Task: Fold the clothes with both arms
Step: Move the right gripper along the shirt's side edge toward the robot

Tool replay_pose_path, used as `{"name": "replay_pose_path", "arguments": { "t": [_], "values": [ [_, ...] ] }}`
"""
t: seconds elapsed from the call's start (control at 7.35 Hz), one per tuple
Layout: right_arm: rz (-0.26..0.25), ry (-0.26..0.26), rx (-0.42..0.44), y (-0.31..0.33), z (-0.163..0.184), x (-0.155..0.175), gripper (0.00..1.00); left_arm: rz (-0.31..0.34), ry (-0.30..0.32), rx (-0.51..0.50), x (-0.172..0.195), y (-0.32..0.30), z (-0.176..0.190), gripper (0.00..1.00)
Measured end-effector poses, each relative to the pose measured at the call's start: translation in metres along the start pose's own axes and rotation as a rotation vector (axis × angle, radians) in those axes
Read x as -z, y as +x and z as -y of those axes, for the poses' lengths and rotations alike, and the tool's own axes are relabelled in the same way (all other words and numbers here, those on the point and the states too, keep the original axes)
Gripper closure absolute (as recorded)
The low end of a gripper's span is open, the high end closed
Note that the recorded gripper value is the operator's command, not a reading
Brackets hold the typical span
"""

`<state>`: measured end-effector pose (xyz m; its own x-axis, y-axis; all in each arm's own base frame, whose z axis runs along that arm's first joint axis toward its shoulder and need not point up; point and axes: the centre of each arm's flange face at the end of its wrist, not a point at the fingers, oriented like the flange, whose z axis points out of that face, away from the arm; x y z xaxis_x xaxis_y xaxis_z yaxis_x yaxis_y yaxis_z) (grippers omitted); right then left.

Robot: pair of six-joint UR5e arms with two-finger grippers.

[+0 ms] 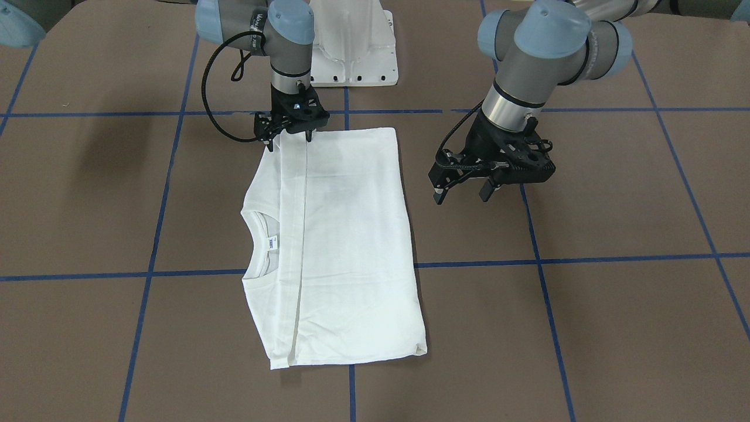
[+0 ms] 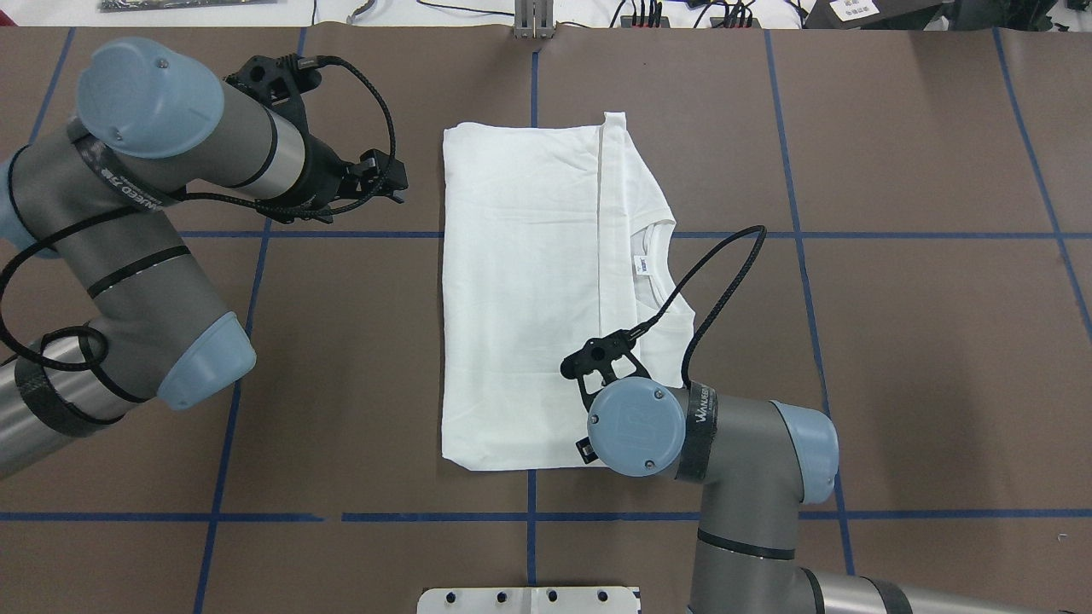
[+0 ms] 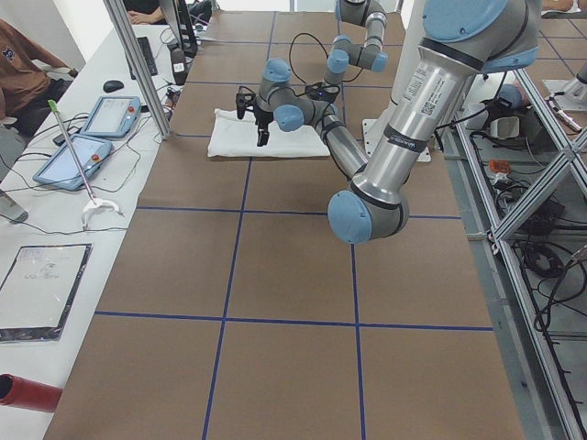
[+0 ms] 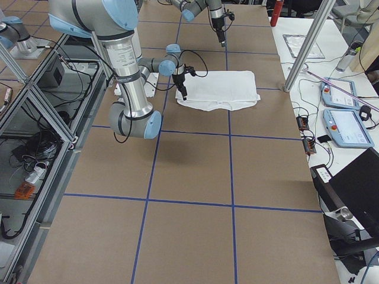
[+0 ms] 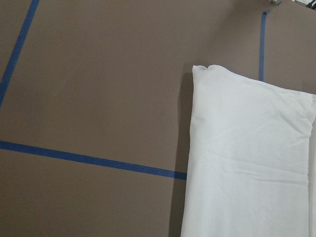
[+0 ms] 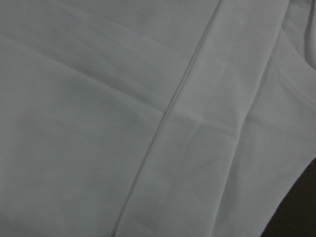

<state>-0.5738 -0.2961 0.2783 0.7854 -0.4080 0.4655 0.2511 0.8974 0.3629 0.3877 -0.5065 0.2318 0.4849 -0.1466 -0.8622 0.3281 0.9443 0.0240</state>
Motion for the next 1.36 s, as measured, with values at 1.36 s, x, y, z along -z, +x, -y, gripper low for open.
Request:
{"name": "replay_pose_path", "arguments": {
  "t": [1.36],
  "values": [
    [-0.051,-0.024,0.026,0.105,-0.045,0.005,0.0,-0.023,-0.023,0.023,-0.004,0.023,-0.018,0.0]
  ]
}}
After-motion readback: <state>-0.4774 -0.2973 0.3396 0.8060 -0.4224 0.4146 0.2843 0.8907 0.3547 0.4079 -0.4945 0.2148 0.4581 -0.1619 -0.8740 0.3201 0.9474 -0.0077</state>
